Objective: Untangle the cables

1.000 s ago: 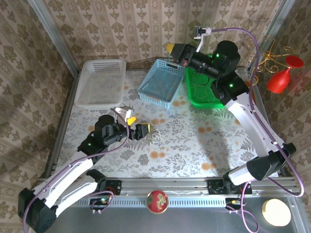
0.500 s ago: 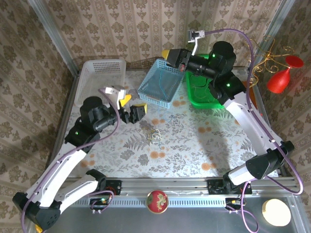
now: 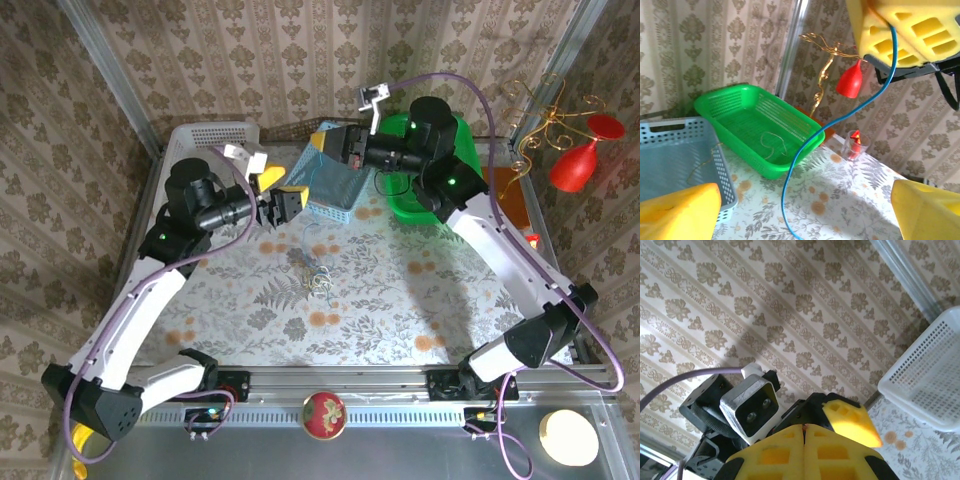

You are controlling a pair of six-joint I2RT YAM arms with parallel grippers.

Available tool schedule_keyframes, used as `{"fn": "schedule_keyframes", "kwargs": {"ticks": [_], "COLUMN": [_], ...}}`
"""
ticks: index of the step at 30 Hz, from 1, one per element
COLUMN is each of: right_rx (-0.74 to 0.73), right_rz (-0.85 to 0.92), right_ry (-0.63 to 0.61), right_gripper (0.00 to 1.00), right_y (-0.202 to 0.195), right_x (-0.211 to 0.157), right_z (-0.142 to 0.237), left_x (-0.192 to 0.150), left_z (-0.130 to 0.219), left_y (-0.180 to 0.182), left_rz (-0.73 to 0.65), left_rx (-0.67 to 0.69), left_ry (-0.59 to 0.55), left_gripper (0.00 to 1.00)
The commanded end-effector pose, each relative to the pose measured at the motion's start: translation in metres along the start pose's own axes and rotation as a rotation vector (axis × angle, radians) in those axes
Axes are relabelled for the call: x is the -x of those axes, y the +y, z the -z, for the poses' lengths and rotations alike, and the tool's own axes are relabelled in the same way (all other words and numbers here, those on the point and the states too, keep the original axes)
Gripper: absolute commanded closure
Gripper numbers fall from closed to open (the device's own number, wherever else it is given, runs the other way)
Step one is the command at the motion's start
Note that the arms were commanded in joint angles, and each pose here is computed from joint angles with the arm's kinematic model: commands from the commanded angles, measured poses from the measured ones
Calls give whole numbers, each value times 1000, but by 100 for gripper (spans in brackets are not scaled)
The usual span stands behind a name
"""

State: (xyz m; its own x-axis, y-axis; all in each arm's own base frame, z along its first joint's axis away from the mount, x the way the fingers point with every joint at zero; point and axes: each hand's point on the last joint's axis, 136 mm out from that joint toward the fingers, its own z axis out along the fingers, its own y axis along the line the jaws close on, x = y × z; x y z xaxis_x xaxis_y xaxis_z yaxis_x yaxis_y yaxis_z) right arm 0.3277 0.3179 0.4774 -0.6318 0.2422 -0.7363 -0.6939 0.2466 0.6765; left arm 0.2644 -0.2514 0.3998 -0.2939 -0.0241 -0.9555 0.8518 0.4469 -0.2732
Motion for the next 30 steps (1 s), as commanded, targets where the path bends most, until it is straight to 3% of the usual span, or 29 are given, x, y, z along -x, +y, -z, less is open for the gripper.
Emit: {"fn": "schedule_keyframes", "kwargs": {"ticks": [1,7,14,17,20,24,27,30], "right_rx": [39,67,92,91,94,89,85,79], "right_rz": [11,-6,-29,-36,-41,-41,-34,-23], "right_ry": [51,83,94,91,87,79,62,36], "right_gripper": [100,100,100,100,100,100,87,66], "right_y": [6,11,17,16,17,16,18,19], "right_x": [-11,-21,-26,-25,-25,-23,-18,-9], "right_z": [-9,-20,-27,-29,-30,-30,-27,-19], "left_x": [18,18,18,16,15,14,16,28], "left_z": [1,-9,-18,-19,-20,-19,-19,-9], "left_y": [-18,-15,-9,-7,-6,-2,3,24], "left_rz": [-59,-59,-58,-55,-52,-45,-38,-23], "left_rx": [-101,-129,-136,-135,-132,-112,-85,-15], "left_ry": [-32,-28,-29,-27,-33,-40,-52,-98], "left_gripper": [13,17,28,46,72,100,100,100]}}
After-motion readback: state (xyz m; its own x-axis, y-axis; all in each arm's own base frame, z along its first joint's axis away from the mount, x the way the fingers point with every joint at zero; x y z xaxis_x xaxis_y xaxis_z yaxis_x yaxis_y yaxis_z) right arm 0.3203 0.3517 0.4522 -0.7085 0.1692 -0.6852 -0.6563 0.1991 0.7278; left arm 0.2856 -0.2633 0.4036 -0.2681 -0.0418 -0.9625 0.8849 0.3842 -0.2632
